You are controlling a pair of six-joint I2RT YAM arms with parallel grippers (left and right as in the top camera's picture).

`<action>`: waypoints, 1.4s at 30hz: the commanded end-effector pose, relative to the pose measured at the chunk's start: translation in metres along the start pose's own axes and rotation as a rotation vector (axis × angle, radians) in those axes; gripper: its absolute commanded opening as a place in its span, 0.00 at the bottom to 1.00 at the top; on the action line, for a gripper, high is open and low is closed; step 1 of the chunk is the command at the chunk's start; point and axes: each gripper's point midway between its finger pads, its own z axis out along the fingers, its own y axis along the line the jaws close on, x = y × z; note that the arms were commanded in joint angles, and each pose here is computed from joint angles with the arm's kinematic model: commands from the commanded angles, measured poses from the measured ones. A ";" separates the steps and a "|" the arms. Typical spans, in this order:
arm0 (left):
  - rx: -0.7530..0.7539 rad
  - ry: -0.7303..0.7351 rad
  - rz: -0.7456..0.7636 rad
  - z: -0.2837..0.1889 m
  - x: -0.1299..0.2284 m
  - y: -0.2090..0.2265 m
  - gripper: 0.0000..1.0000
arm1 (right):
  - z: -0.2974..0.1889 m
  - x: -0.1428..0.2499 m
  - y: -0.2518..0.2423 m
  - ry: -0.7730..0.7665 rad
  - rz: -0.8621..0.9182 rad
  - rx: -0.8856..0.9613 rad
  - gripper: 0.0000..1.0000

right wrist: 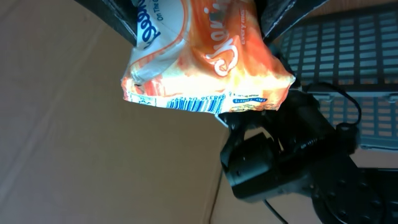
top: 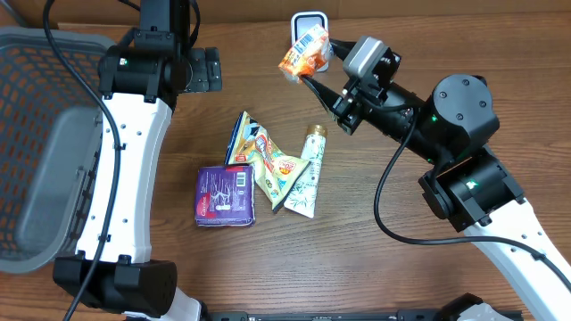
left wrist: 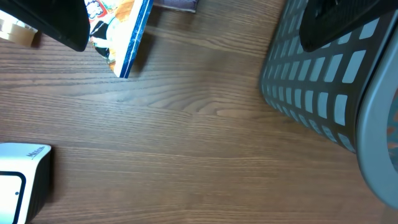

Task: Scan the item barcode
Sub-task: 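Hold the packet's barcode side facing the scanner window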

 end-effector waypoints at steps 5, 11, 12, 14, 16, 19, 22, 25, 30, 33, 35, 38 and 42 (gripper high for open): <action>-0.012 -0.029 0.007 -0.008 -0.007 0.005 1.00 | -0.006 -0.034 -0.001 -0.098 -0.115 0.006 0.46; -0.012 -0.029 0.007 -0.008 -0.007 0.005 1.00 | -0.007 -0.042 -0.003 -0.126 -0.176 0.018 0.49; -0.012 -0.029 0.007 -0.008 -0.007 0.005 1.00 | -0.007 -0.042 -0.003 -0.126 -0.176 0.018 0.51; -0.012 -0.029 0.007 -0.008 -0.007 0.005 1.00 | -0.007 -0.041 -0.003 -0.124 -0.175 0.017 0.52; -0.012 -0.029 0.007 -0.008 -0.007 0.005 1.00 | -0.007 -0.039 -0.003 -0.118 -0.172 0.016 0.52; -0.012 -0.029 0.007 -0.008 -0.007 0.005 1.00 | -0.006 -0.039 -0.003 -0.115 -0.171 0.015 0.52; -0.012 -0.029 0.007 -0.008 -0.007 0.005 1.00 | -0.006 -0.038 -0.003 -0.116 -0.171 0.015 0.52; -0.012 -0.028 0.007 -0.008 -0.007 0.005 1.00 | -0.005 -0.037 -0.003 -0.111 -0.165 0.014 0.51; -0.012 -0.029 0.007 -0.008 -0.007 0.005 1.00 | -0.001 -0.028 -0.002 -0.089 -0.156 0.006 0.50; -0.012 -0.029 0.007 -0.008 -0.007 0.005 1.00 | -0.001 -0.029 -0.002 -0.092 -0.157 0.007 0.51; -0.012 -0.029 0.007 -0.008 -0.007 0.005 1.00 | -0.001 -0.031 -0.003 -0.098 -0.160 0.009 0.51; -0.012 -0.029 0.007 -0.008 -0.007 0.005 1.00 | -0.001 -0.031 -0.003 -0.099 -0.160 0.010 0.52; -0.012 -0.029 0.007 -0.008 -0.007 0.005 1.00 | 0.000 -0.028 -0.005 -0.090 -0.152 0.019 0.52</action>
